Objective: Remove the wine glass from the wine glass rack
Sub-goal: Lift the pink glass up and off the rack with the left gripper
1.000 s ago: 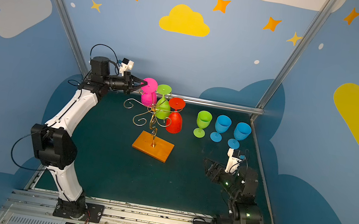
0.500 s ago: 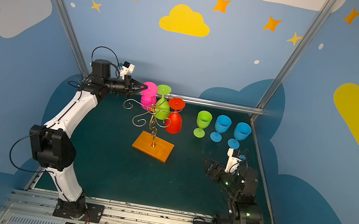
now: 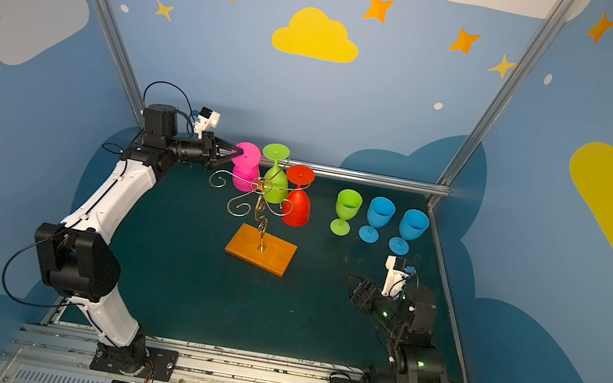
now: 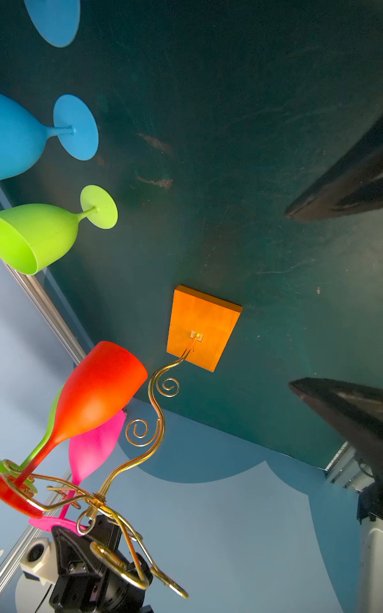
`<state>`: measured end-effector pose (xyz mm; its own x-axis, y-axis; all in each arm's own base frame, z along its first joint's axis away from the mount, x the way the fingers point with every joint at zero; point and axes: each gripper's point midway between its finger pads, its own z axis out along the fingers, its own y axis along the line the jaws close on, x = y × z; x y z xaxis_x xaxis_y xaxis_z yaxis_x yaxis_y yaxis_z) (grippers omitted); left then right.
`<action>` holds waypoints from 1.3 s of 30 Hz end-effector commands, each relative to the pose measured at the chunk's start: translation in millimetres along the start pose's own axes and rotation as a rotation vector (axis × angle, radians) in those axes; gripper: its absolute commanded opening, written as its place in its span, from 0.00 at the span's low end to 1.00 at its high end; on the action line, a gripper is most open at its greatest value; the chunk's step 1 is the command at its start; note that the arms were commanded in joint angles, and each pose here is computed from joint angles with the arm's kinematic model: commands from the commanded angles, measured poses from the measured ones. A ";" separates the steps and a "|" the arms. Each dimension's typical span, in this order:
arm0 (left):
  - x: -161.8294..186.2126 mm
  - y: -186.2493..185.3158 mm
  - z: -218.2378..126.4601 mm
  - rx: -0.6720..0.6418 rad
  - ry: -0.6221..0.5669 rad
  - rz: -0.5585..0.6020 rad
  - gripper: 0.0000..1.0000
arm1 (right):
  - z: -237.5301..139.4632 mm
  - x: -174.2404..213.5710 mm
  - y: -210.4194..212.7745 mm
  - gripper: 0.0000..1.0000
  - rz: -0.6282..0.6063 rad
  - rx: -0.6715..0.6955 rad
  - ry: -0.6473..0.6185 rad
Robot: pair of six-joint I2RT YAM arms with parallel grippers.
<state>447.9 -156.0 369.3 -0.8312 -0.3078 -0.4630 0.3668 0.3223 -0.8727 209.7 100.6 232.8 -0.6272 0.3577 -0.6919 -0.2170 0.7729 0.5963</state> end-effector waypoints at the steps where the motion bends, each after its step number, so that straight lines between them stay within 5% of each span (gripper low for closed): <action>1: -4.0 -12.8 -16.7 0.015 -0.038 0.056 0.03 | 0.3 -0.2 2.0 0.74 0.002 -0.009 0.001; 15: -13.7 -19.8 -48.4 0.010 -0.132 0.073 0.03 | -0.4 1.2 1.9 0.74 0.006 -0.008 0.004; 26: -50.7 -19.6 -139.6 -0.023 -0.413 0.042 0.03 | -6.1 0.3 3.5 0.74 -0.012 -0.003 -0.005; 33: -57.4 -86.7 -180.6 0.025 -0.546 0.120 0.03 | -12.2 -16.2 18.8 0.74 -0.070 -0.030 -0.026; 39: -25.1 -170.1 -171.0 0.126 -0.491 0.251 0.03 | -25.0 -49.1 54.0 0.74 -0.184 -0.124 -0.104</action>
<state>368.9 -26.7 515.0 -0.4692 -0.6706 -0.5746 0.4878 0.3457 -0.8016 209.8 104.6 273.4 -0.5742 0.3105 -0.7575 -0.3065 0.7764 0.5506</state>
